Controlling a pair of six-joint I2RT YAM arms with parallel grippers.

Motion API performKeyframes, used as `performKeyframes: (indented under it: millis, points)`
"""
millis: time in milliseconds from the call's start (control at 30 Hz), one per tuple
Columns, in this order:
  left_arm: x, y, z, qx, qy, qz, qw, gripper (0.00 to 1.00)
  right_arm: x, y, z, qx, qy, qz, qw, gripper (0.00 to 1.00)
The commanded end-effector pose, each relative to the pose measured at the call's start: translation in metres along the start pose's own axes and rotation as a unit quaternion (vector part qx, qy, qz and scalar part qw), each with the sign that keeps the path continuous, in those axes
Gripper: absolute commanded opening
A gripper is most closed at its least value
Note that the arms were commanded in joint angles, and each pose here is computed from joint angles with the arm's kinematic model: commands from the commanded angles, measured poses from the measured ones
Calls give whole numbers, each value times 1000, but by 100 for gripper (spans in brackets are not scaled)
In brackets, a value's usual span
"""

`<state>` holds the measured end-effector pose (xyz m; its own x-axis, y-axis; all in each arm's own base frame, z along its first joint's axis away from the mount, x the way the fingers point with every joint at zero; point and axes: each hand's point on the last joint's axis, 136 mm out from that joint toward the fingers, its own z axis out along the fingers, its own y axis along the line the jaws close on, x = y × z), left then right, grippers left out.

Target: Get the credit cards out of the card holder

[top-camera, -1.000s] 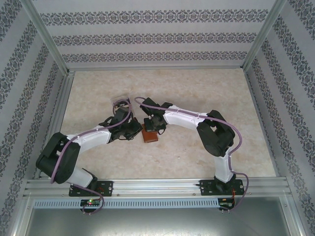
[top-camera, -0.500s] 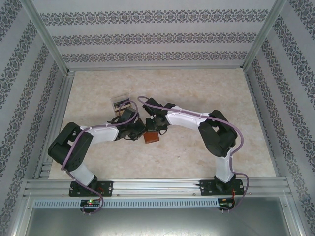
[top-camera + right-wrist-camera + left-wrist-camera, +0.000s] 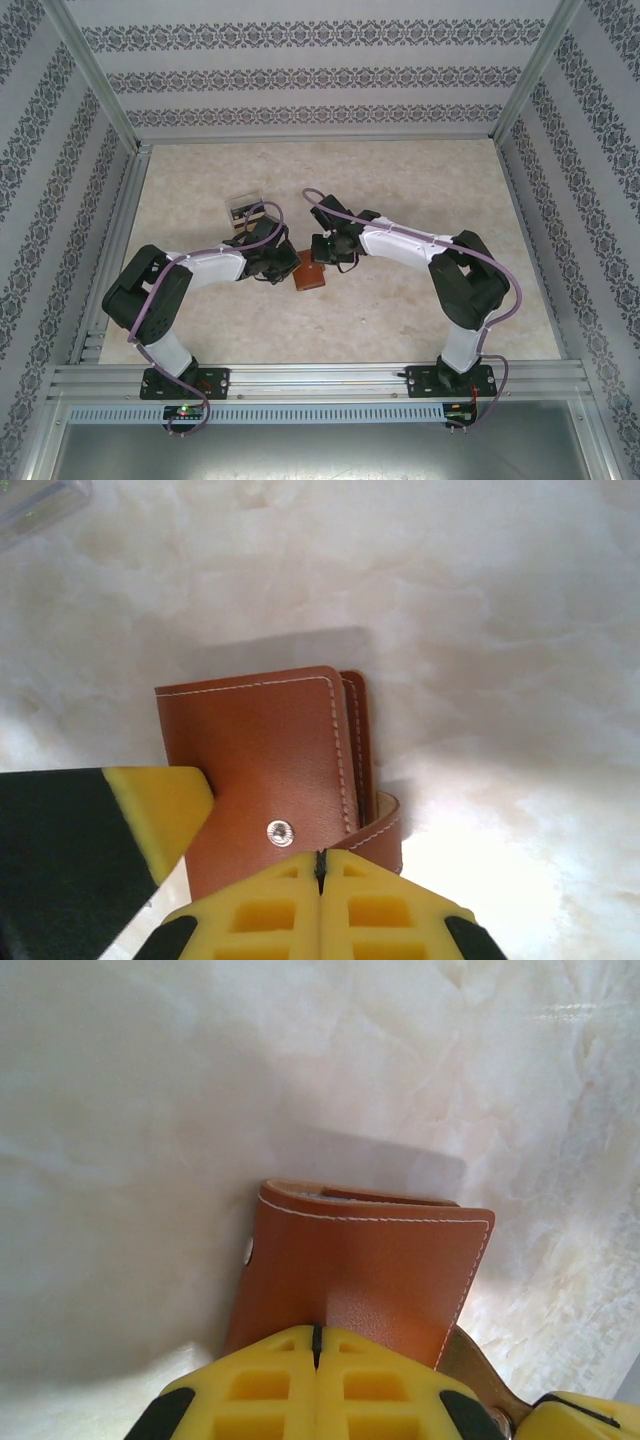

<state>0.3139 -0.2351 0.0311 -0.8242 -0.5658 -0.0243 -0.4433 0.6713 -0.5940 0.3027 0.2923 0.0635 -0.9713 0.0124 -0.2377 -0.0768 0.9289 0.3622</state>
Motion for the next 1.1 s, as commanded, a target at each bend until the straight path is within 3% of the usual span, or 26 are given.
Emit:
performKeyframes:
  millis: [0, 133, 200, 233, 333, 367, 533, 600, 667, 767, 1067]
  points:
    - [9, 58, 5, -114, 6, 3, 993, 0, -3, -5, -17, -9, -14, 10, 1000, 0]
    - [-2, 28, -14, -90, -12, 45, 995, 0, -6, 5, -29, -49, -20, 0, 999, 0]
    - [-10, 15, -31, -89, -33, 70, 993, 5, -7, 15, -32, -64, -19, -5, 998, 0]
    - [-15, 8, -41, -87, -45, 83, 992, 12, -7, 22, -34, -76, -18, -8, 997, 0]
    - [-27, -7, -71, -84, -77, 112, 987, 50, -6, 42, -37, -100, -14, -16, 995, 0]
    - [-32, -10, -80, -85, -88, 117, 985, 58, -7, 48, -39, -107, -14, -19, 994, 0]
    - [-44, -9, -118, -88, -121, 127, 981, 60, -9, 83, -50, -141, -19, -34, 989, 0]
    - [-48, -6, -130, -88, -132, 125, 979, 67, -10, 90, -52, -148, -20, -34, 988, 0]
    - [-50, -1, -139, -90, -141, 126, 978, 68, -12, 92, -53, -149, -22, -33, 988, 0]
    - [-50, 4, -146, -87, -148, 129, 977, 78, -11, 85, -49, -137, -22, -30, 990, 0]
    - [-40, 7, -141, -64, -132, 139, 979, 80, -5, 43, -44, -100, -23, -8, 995, 0]
